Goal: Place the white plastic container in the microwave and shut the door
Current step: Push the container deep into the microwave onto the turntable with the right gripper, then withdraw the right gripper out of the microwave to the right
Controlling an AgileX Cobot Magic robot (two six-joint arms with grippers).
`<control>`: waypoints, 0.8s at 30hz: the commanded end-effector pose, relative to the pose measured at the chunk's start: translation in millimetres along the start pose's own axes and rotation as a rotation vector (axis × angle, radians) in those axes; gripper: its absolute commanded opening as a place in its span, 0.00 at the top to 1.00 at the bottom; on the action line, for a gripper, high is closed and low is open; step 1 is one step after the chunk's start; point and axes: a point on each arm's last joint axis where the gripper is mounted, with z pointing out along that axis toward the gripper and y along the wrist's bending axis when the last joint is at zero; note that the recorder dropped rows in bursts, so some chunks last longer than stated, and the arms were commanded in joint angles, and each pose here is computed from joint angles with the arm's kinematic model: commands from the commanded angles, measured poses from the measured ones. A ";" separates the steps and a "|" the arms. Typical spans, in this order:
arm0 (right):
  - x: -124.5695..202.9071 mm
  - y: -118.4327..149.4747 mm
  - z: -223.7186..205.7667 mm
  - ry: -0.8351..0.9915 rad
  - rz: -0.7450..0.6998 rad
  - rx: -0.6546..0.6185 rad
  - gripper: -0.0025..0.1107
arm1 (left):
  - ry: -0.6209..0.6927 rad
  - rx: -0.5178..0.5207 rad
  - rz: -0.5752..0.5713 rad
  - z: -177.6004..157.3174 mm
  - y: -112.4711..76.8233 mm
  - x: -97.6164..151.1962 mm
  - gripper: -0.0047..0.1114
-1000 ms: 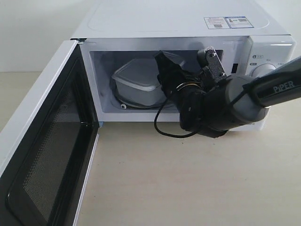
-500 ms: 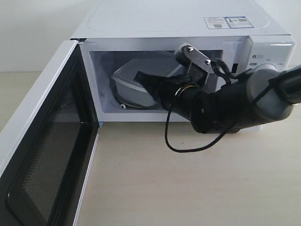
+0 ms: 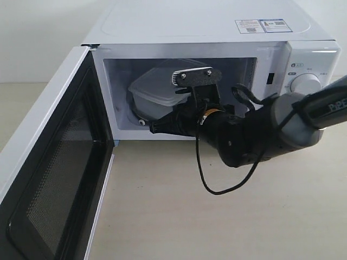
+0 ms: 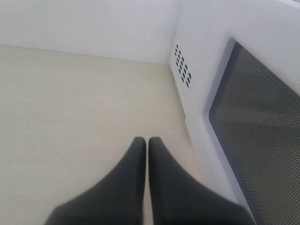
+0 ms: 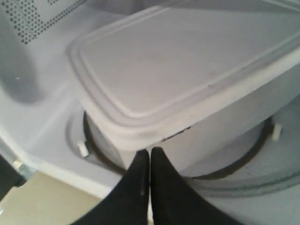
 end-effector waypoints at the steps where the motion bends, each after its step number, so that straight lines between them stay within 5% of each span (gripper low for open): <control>1: -8.2 0.3 13.8 -0.042 0.000 0.006 0.98 | 0.000 -0.004 -0.009 0.2 0.4 1.1 0.92; 13: -13.4 9.4 9.1 0.086 -0.053 -0.039 0.98 | 0.000 -0.004 -0.009 0.2 0.4 1.1 0.92; 24: 19.3 30.3 -117.4 -0.071 -0.128 -0.130 0.98 | 0.000 -0.004 -0.009 0.2 0.4 1.1 0.92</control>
